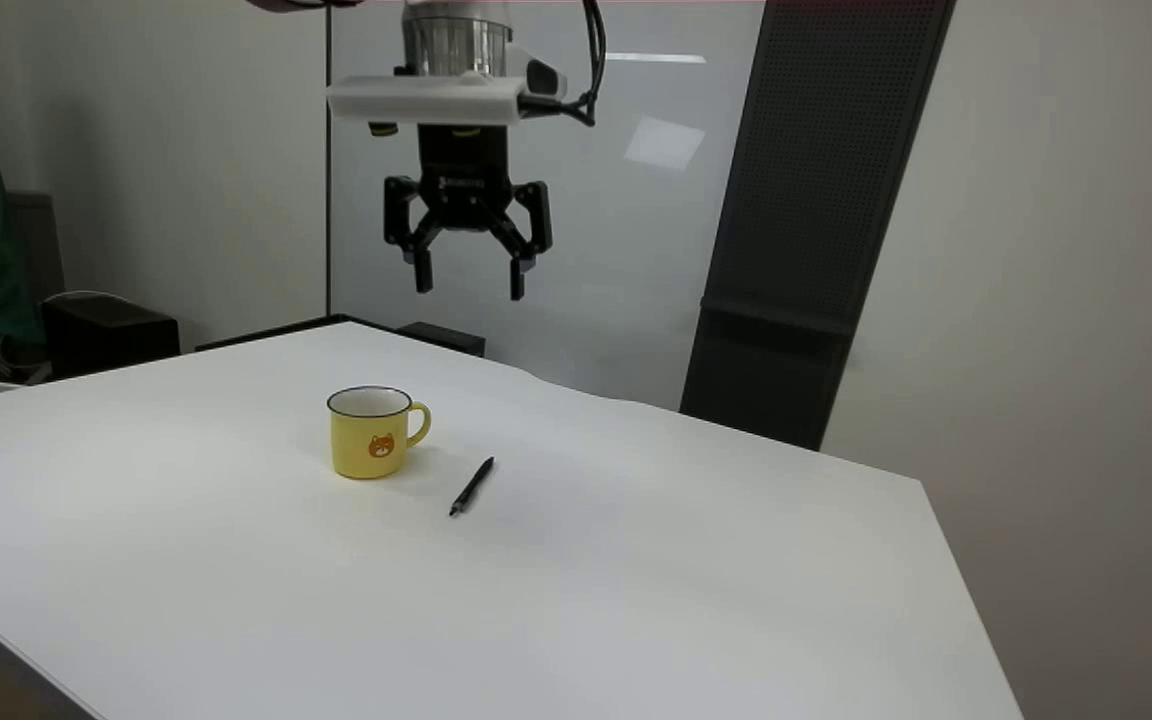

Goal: Put the pen in the mug

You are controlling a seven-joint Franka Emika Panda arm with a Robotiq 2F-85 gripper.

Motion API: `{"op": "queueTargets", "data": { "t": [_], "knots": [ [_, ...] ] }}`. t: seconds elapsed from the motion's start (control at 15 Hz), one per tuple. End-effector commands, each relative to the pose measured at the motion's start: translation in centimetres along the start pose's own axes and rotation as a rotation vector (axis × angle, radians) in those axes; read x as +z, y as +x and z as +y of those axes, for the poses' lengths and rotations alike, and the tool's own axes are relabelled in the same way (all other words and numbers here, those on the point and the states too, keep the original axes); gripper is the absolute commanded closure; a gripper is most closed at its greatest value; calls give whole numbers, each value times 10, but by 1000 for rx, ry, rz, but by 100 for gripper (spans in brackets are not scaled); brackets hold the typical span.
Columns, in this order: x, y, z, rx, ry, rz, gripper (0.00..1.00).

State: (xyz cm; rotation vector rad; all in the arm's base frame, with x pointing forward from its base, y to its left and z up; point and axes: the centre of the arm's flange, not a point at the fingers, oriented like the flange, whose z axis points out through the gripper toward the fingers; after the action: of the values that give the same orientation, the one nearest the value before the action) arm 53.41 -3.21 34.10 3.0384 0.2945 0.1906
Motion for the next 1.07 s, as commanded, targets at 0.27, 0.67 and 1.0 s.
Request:
{"op": "queueTargets", "data": {
  "t": [0.27, 0.67, 1.0],
  "knots": [
    [34, 8, 16, 22, -112, -4, 0],
    [108, 27, 31, 13, -89, -15, 0],
    [162, 63, 19, 2, 24, -20, 0]
  ]
}}
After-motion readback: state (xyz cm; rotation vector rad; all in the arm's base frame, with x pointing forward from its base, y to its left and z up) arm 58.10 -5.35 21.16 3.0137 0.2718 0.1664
